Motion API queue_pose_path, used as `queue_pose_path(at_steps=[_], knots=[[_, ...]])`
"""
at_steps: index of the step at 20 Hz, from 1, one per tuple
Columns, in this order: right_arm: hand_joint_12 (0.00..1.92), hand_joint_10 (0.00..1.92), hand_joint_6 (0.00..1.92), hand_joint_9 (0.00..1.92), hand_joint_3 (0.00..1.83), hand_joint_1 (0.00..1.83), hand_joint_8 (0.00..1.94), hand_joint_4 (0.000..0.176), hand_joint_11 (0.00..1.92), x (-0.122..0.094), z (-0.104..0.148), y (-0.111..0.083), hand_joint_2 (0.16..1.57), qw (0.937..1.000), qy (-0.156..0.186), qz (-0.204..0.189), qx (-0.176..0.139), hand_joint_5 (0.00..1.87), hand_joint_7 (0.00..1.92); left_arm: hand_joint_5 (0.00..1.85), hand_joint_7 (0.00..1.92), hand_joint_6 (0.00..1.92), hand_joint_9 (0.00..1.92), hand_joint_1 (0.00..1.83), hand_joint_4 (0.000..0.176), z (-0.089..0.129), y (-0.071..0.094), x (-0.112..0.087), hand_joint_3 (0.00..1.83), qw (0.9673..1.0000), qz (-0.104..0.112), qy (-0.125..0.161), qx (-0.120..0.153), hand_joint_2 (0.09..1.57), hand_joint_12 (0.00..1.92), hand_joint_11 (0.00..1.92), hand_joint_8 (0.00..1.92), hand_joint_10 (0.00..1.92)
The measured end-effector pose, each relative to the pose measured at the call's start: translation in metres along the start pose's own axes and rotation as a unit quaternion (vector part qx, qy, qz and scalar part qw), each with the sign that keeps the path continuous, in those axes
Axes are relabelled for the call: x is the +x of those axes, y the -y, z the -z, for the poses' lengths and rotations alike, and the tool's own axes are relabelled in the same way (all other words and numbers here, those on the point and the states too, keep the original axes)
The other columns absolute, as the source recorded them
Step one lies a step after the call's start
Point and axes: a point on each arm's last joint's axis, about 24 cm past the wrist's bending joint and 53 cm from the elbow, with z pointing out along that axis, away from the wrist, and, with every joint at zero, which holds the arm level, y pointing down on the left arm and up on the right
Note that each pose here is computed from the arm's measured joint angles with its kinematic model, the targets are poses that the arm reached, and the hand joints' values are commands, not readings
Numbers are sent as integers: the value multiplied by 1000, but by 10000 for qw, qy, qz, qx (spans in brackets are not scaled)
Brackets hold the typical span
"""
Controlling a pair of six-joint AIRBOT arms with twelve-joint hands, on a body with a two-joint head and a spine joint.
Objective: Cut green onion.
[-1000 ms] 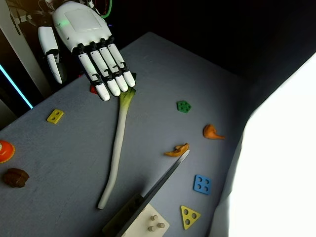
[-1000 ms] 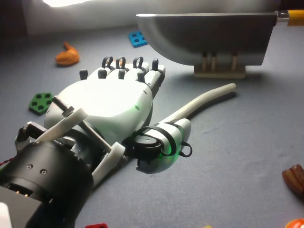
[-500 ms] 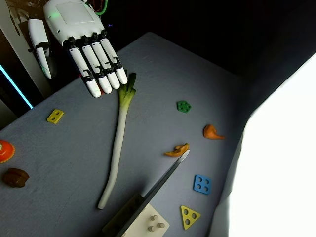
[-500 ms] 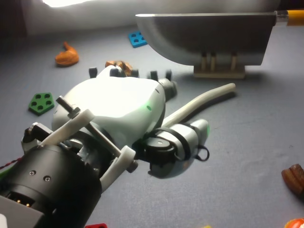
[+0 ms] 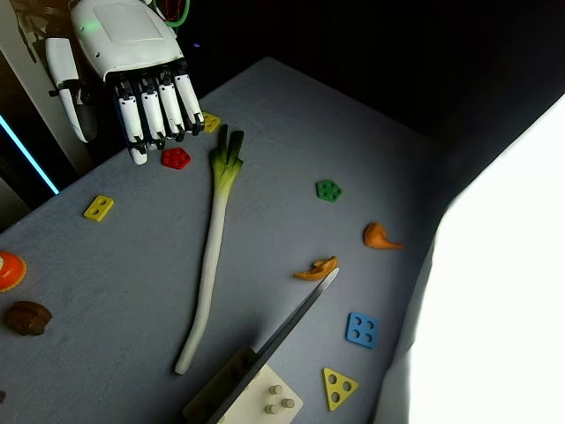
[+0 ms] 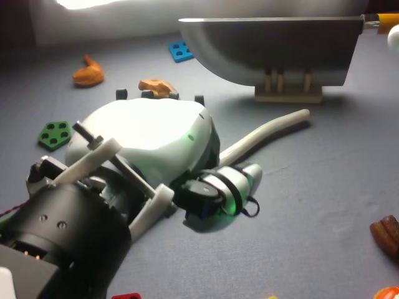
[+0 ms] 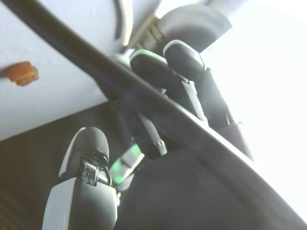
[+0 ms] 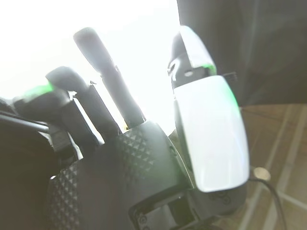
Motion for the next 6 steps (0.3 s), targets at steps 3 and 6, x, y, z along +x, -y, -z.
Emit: queue_pose_path(at_steps=[3,6], knots=[[1921,1921,1882,1456,8,0,1869,175,1468,7,3,-5,1243,9998,-90,-132,74,1317,1395,1020,1127,1691,1012,17,0,0,1,2,4,10000,-48,-21,51,1380,1921,717,1736,1920],[1921,1921,1920,1475,13,0,1908,176,1484,14,3,-1,1263,9995,-216,-174,178,1322,1426,1055,1171,1778,1073,18,0,0,-1,3,3,10000,-57,-35,22,1385,1921,759,1792,1921]])
